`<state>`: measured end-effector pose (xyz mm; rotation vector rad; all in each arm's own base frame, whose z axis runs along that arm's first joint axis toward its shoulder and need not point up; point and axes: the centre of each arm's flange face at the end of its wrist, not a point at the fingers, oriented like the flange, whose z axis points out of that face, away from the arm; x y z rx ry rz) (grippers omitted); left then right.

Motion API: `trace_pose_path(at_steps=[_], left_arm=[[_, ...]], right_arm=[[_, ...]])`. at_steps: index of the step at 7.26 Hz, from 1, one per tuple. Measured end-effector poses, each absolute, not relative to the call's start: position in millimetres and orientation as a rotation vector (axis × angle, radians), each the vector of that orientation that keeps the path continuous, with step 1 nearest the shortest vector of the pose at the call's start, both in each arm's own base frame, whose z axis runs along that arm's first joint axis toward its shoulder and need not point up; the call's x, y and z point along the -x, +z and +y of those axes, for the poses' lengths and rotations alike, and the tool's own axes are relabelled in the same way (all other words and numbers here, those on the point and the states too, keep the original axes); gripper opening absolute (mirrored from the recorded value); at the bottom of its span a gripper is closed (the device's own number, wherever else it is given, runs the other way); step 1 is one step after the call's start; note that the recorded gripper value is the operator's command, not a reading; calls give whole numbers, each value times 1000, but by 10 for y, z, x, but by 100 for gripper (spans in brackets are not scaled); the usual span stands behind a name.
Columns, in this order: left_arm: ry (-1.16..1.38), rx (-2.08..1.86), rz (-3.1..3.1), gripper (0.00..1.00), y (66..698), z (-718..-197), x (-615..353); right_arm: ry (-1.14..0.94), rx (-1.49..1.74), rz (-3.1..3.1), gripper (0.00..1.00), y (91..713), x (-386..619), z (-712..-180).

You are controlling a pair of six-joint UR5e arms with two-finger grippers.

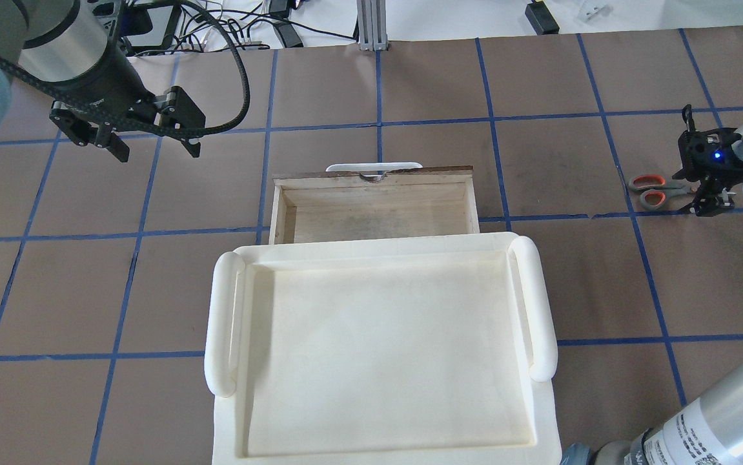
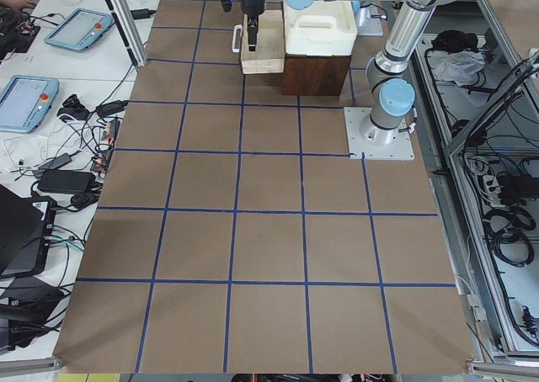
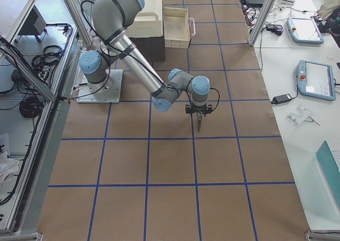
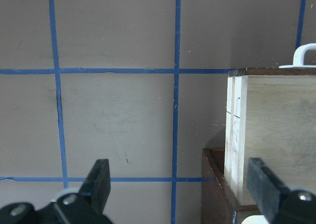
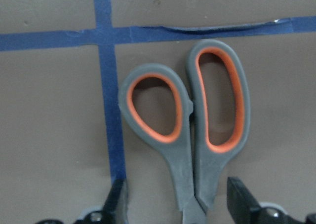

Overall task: Put scissors in drawer and close it
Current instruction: 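Close the right gripper on the scissors' blade near the pivot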

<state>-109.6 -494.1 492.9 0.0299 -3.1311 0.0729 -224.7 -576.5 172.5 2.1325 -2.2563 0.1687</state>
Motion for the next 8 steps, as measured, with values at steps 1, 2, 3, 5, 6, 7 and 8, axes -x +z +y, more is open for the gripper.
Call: trace_pose_path(at_steps=[1,2,3,5,6,7,8], left_arm=[[73,-30,-3132,100,4929,-4942,1095],[73,-30,-3132,100,4929,-4943,1094],[73,-30,-3132,100,4930,-4942,1094],[72,-30,-3133,100,4929,-4935,1094],[69,-31,-3133,100,4919,-4930,1094],[67,-32,-3132,100,4908,-4927,1095],[67,-31,-3132,100,4907,-4923,1095]], right_arm=[[169,-2131,-2257,50,1709,2252,-5768],[170,-2131,-2256,46,1704,2255,-5770],[169,-2131,-2255,45,1702,2254,-5771],[167,-2129,-2255,45,1708,2256,-5773],[167,-2126,-2255,45,1717,2259,-5775],[167,-2124,-2255,45,1726,2261,-5776],[168,-2122,-2254,37,1742,2263,-5777]])
